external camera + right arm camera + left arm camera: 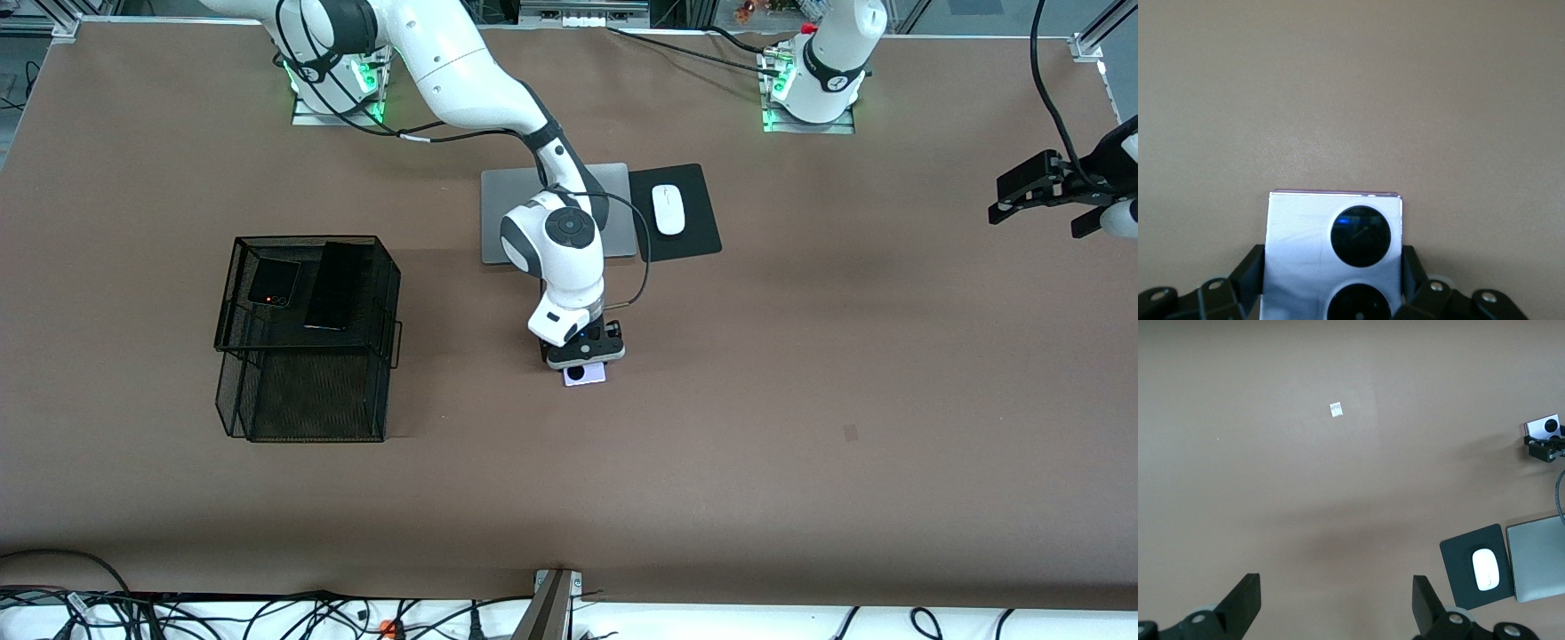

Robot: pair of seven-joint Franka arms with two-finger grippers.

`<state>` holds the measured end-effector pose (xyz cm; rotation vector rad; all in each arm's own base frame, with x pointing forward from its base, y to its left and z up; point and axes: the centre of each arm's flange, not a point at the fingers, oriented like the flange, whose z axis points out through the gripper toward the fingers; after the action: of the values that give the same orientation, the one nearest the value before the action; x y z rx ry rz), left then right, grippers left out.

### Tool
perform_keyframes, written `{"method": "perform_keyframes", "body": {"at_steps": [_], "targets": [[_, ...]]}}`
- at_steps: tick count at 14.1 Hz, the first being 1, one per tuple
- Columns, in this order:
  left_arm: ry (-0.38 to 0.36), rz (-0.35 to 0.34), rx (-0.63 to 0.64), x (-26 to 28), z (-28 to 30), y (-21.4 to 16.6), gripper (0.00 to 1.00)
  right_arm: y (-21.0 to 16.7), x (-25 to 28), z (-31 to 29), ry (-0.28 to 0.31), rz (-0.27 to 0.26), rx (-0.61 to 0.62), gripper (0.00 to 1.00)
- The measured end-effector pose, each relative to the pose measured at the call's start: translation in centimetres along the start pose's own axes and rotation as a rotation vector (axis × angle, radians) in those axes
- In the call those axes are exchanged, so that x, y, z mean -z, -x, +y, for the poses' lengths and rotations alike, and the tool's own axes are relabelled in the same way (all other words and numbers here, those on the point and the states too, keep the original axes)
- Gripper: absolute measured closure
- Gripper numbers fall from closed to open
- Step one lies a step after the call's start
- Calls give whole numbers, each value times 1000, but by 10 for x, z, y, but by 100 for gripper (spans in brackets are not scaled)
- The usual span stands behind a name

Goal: Place phones with both arms
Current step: 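Place the white phone in the organizer's back compartment with the right gripper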

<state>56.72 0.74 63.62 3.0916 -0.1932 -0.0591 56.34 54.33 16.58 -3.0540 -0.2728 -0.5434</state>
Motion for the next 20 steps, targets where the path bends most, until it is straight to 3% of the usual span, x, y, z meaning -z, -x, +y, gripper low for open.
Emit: {"method": "perform_keyframes", "body": {"at_steps": [2, 5, 8, 10, 15, 17, 20], "targets": [[1, -9, 1, -9, 0, -2, 0, -4, 3, 3, 11, -2, -2, 15], [0, -19, -6, -15, 3, -3, 0, -52, 63, 41, 120, -61, -57, 15], [-1, -23, -17, -17, 10, -3, 0, -116, 175, 125, 192, -127, -119, 15], [-2, -24, 1, -17, 14, -4, 0, -142, 213, 204, 216, -191, -123, 15], [-1, -32, 10, -19, 23, -4, 0, -159, 188, 423, 166, -339, -127, 15], [0, -41, 10, -19, 23, -3, 0, -145, 165, 468, 149, -376, -175, 15], [0, -41, 11, -19, 23, -3, 0, -127, 129, 483, 112, -379, -231, 15]]}}
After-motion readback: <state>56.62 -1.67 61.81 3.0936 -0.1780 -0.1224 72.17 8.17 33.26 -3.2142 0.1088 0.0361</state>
